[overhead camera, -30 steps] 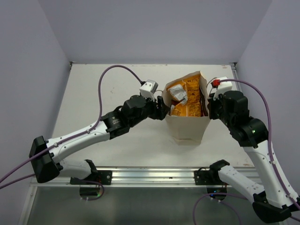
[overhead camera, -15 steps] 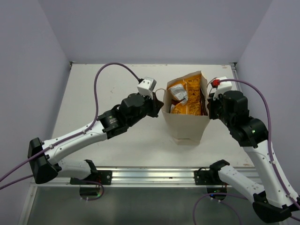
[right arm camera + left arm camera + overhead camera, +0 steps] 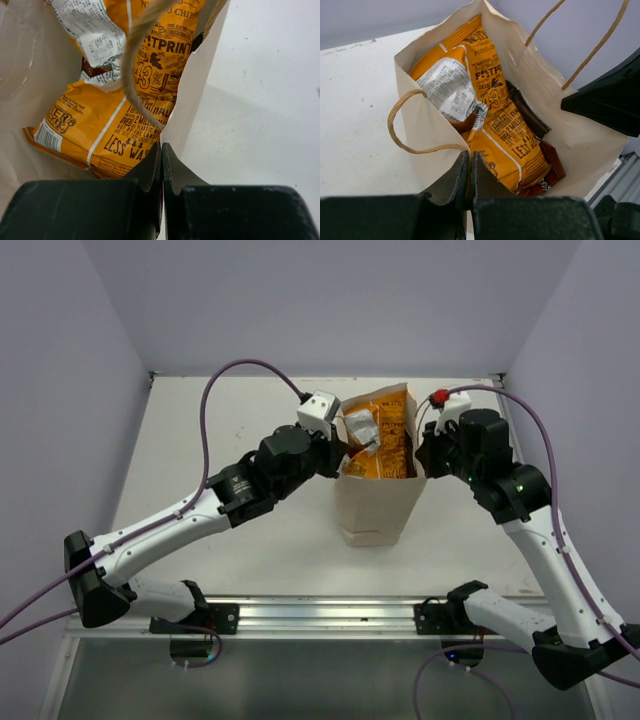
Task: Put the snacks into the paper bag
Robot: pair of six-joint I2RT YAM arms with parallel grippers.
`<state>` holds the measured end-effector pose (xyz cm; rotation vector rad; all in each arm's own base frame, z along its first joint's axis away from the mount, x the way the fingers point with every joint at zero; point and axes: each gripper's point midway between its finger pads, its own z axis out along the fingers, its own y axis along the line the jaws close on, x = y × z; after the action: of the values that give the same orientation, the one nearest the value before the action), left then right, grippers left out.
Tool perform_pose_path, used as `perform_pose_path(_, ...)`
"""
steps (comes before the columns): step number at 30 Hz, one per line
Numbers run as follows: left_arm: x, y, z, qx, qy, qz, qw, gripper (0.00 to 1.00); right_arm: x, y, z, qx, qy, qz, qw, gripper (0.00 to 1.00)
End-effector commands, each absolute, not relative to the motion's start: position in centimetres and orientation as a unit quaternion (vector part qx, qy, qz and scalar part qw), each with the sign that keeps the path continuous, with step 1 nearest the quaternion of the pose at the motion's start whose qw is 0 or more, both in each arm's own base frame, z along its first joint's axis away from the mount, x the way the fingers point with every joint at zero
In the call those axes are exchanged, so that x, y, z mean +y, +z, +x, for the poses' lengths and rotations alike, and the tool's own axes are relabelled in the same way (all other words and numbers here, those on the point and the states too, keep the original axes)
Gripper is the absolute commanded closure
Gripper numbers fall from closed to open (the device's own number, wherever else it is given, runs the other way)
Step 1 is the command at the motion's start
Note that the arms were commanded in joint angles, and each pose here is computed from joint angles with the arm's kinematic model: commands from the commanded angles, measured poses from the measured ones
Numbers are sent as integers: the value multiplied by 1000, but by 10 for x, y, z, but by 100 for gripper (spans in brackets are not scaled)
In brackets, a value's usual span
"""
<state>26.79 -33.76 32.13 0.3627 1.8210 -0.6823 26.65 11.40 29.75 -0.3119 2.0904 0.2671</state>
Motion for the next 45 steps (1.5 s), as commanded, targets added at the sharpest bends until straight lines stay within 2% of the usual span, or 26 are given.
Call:
perform_pose_path(1,-325,416,271,693,-327,117,631,100,144,376,281,789,192,-133,569,100)
perform_pose_path(9,-297,439,268,682,-298,104,660,100,169,398,284,774,249,-143,564,100)
perform_pose_path(14,-284,412,270,701,-271,94,653,100,187,337,283,807,262,-152,508,100)
perform_pose_path(19,-275,377,271,726,-249,91,635,100,197,306,276,822,252,-162,484,100)
perform_pose_path(28,-255,347,272,748,-209,75,625,100,191,318,275,816,233,-162,503,100)
perform_pose_path(39,-231,314,275,786,-139,47,601,100,194,302,269,823,240,-168,486,100)
perform_pose_path(42,-221,302,275,793,-118,34,597,100,193,303,267,821,243,-169,488,94)
perform_pose_path(45,-210,294,275,798,-93,22,594,100,194,305,266,819,247,-172,489,94)
